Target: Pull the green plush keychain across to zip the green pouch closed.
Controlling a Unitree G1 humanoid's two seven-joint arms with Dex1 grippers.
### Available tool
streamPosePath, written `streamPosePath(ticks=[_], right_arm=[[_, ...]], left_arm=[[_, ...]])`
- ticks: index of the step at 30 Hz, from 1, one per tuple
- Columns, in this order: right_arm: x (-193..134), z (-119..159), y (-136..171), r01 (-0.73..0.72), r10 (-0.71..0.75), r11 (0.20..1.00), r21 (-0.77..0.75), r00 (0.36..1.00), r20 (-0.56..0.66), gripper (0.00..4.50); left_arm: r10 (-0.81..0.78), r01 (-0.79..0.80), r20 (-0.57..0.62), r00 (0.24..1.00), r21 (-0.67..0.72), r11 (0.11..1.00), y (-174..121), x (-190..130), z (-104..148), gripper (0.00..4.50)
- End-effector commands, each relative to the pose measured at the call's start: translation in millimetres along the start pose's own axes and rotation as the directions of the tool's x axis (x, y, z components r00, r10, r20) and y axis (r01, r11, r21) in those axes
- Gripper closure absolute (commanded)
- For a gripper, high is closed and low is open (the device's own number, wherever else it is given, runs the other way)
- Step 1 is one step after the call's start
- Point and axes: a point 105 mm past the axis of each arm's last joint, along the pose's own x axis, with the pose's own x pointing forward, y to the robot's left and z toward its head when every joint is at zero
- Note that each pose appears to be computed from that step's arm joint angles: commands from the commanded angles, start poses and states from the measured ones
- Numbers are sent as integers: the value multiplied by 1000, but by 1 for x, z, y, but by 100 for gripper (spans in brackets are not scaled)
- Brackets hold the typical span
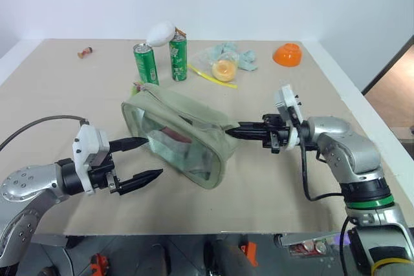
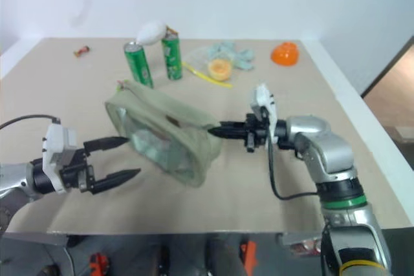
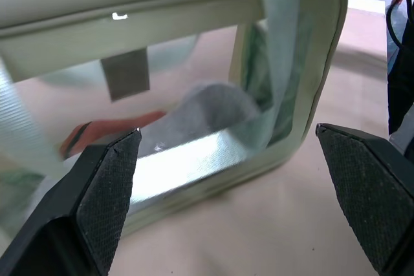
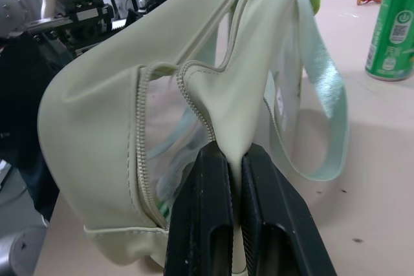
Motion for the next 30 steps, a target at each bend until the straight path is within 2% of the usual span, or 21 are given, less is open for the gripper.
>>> streamPosePath(ticks=[1, 9, 12, 16, 20, 24, 27, 28, 30], right_arm=[[-14, 15, -19, -14, 12, 993, -117, 1000, -18, 446], [-20, 11, -67, 14, -43, 973, -230, 991, -123, 446], [-16, 12, -76, 13, -59, 959, -281, 986, -156, 446], [-11, 20, -80, 9, -52, 957, -290, 989, -141, 446], [-18, 19, -78, 26, -55, 970, -242, 992, -115, 307], [-34, 15, -77, 94, -118, 967, -238, 989, -89, 171], [-57, 13, -75, 227, -236, 957, -179, 971, -32, 65], [-65, 13, -73, 274, -281, 947, -166, 960, -17, 45], [-80, 13, -68, 356, -360, 923, -145, 933, -3, 45]], left_arm=[[-1, 1, 10, 1000, 26, 1000, 1, -1, 2, 0], [-4, 4, 7, 1000, 15, 1000, -1, 1, 1, 0], [2, -2, 5, 1000, 11, 1000, -3, 0, 0, 0], [6, -6, -2, 1000, 8, 1000, -5, -2, -1, 0], [23, -23, -4, 1000, 10, 1000, -3, -3, -1, 0], [35, -35, -3, 999, 14, 999, 1, -4, -1, 0], [21, -21, -9, 1000, 14, 1000, 0, -3, -2, 0], [15, -15, -13, 1000, 16, 1000, 0, -2, -3, 0], [9, -9, -15, 1000, 18, 1000, 0, -1, -3, 0]])
